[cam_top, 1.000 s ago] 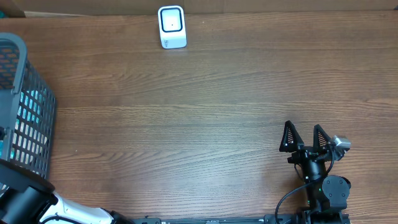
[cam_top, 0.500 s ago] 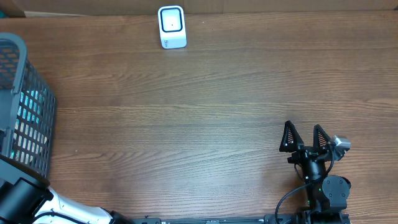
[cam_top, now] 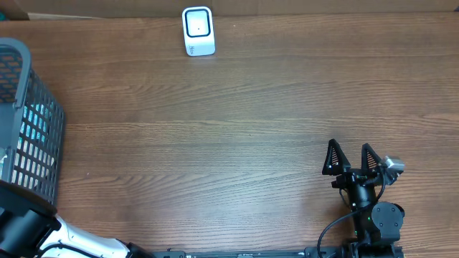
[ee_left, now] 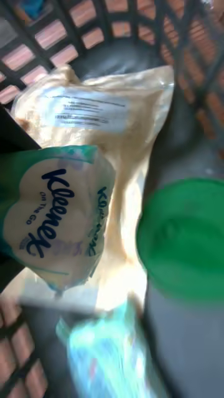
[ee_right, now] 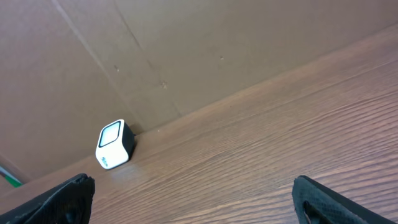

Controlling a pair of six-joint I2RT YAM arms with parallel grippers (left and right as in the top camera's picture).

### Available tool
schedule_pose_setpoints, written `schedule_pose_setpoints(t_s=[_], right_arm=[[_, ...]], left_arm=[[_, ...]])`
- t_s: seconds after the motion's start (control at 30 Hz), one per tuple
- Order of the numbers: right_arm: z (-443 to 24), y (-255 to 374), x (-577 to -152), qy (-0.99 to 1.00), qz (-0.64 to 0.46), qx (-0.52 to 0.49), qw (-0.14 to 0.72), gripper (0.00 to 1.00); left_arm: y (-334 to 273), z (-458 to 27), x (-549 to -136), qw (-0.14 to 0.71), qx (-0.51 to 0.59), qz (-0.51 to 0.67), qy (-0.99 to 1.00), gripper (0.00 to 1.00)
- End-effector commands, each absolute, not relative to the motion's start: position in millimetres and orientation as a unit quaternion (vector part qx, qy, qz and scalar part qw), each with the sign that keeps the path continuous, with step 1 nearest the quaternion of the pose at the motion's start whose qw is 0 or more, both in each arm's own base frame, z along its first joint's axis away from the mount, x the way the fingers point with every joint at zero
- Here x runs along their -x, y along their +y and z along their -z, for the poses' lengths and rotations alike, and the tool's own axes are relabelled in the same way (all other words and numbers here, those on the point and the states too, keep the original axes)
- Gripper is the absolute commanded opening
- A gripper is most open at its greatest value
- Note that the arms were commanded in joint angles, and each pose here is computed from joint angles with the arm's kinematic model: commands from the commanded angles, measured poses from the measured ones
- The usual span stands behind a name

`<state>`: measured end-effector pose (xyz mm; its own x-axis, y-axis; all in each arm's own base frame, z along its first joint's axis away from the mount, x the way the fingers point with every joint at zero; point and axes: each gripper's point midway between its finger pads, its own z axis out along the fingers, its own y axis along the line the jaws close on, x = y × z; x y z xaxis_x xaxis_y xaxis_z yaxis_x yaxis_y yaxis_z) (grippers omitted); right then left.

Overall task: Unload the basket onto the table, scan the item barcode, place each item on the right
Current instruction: 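Grasp the teal Kleenex tissue pack in the basket with the left gripper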

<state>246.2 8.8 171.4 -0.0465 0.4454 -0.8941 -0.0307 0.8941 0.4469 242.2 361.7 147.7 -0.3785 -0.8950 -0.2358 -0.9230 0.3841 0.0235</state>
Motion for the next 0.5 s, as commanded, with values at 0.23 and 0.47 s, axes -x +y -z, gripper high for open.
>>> schedule_pose_setpoints(t_s=[0.23,0.47], right_arm=[[-170,8,-246,0.699,-0.175,-0.149,0.677,1.00],[-170,8,-246,0.699,-0.175,-0.149,0.677,1.00]], left_arm=[[268,-340,-340,0.320,0.436,0.049,0.840,0.26],[107,-402,-357,0.363,0.260,0.070,0.892,0.29]])
